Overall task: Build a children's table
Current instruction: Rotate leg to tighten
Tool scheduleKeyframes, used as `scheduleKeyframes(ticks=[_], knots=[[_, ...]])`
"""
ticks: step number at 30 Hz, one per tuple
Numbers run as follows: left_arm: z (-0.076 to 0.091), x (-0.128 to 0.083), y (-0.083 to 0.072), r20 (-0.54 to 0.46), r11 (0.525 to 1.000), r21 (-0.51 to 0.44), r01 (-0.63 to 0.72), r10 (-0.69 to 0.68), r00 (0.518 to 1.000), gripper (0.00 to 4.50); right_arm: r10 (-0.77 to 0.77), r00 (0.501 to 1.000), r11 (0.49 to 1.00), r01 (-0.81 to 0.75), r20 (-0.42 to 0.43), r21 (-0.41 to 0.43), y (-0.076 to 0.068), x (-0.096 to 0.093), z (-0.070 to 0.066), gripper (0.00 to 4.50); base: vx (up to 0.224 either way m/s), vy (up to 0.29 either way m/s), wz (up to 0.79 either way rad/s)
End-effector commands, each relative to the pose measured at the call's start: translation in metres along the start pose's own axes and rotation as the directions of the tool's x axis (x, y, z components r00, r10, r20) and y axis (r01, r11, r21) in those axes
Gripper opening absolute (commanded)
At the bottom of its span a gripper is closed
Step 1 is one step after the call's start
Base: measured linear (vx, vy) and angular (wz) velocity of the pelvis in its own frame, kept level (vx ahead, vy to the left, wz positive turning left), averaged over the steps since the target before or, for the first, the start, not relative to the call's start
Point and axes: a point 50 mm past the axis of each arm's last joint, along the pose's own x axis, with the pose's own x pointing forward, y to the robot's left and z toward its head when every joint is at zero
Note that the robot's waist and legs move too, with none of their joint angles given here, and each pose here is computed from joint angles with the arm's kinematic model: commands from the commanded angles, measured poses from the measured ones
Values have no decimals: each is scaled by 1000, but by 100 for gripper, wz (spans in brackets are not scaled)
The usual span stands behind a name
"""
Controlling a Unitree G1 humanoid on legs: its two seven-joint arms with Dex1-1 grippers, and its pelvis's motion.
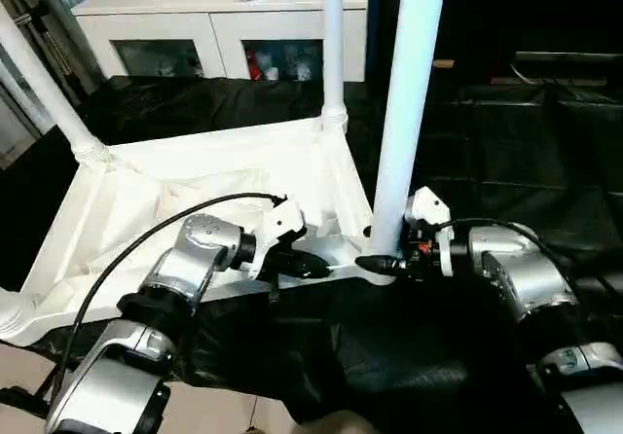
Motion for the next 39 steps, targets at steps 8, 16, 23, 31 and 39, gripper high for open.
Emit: scheduleKeyframes(ticks=[8, 16, 23, 31, 39], knots=[[43, 35, 18, 100, 960, -23, -279, 280, 955, 0, -332, 939, 911, 344, -90, 226, 7, 58, -28, 266, 0, 0, 0], [56, 54, 13, 127, 959, -33, -280, 282, 951, 0, -428, 898, 856, 440, -104, 271, 15, 92, -16, 265, 0, 0, 0], [45, 43, 8, 102, 982, 24, -185, 182, 978, 0, -417, 907, 880, 417, -49, 227, 6, 84, -8, 370, 0, 0, 0], [34, 19, 6, 113, 994, 67, -91, 83, 990, 0, -220, 974, 960, 226, -53, 167, -1, 53, -13, 382, 0, 0, 0], [23, -3, -1, 73, 995, 90, 35, -42, 996, 0, 33, 997, 996, -26, -76, 81, 8, 25, -18, 366, 0, 0, 0]])
